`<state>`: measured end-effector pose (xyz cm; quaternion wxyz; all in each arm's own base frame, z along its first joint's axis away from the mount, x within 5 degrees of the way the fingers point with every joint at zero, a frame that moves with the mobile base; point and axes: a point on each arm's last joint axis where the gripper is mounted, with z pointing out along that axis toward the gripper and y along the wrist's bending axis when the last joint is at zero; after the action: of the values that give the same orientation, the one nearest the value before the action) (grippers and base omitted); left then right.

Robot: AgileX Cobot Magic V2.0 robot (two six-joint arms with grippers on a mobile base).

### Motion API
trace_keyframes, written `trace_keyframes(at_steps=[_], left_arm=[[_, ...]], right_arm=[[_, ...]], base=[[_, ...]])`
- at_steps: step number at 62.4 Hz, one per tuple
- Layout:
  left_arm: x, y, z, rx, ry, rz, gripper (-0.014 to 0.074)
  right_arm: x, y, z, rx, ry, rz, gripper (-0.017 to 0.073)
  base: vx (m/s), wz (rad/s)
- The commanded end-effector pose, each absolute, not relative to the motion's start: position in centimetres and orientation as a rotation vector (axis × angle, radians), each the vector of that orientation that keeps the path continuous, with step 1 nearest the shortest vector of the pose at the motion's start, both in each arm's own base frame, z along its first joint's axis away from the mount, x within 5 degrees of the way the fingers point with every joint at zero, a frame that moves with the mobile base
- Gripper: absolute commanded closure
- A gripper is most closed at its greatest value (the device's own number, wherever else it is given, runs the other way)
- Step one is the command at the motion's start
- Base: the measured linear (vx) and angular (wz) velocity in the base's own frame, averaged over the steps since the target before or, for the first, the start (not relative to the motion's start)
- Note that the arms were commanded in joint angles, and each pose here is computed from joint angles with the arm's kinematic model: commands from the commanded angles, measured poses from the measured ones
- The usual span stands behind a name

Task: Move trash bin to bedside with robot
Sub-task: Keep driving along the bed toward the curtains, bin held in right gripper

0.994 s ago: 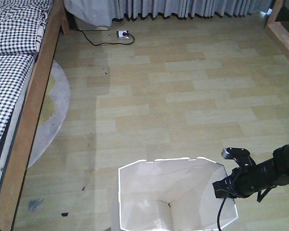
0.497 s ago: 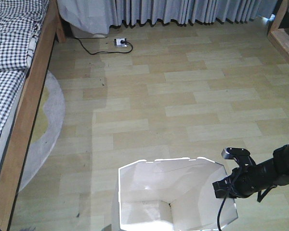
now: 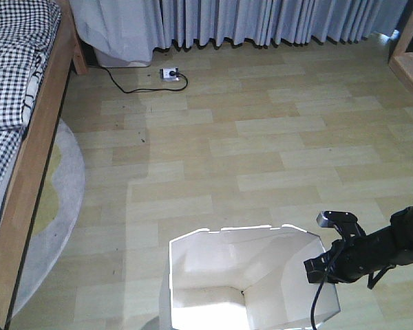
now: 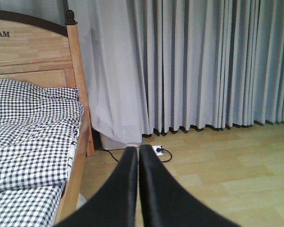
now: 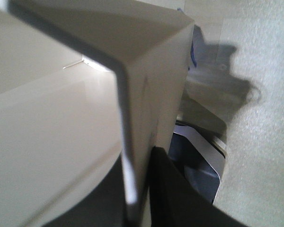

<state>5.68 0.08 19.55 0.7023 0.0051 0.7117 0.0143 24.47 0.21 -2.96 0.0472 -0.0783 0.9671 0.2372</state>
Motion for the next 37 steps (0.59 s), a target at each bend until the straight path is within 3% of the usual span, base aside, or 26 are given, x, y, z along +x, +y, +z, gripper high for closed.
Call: trace_keyframes(at_steps=[1,37], left_arm=[[5.61,0.03,19.90,0.000,1.507,0.007,0.0600],[5.61,0.03,19.90,0.000,1.507,0.007,0.0600]], right_arm=[[25.58,1.68,-0.22,-0.250,2.756,0.997,0.0564],[25.58,1.68,-0.22,-0.250,2.756,0.997,0.0564]], base=[[0.30,0.03],[0.30,0.10]])
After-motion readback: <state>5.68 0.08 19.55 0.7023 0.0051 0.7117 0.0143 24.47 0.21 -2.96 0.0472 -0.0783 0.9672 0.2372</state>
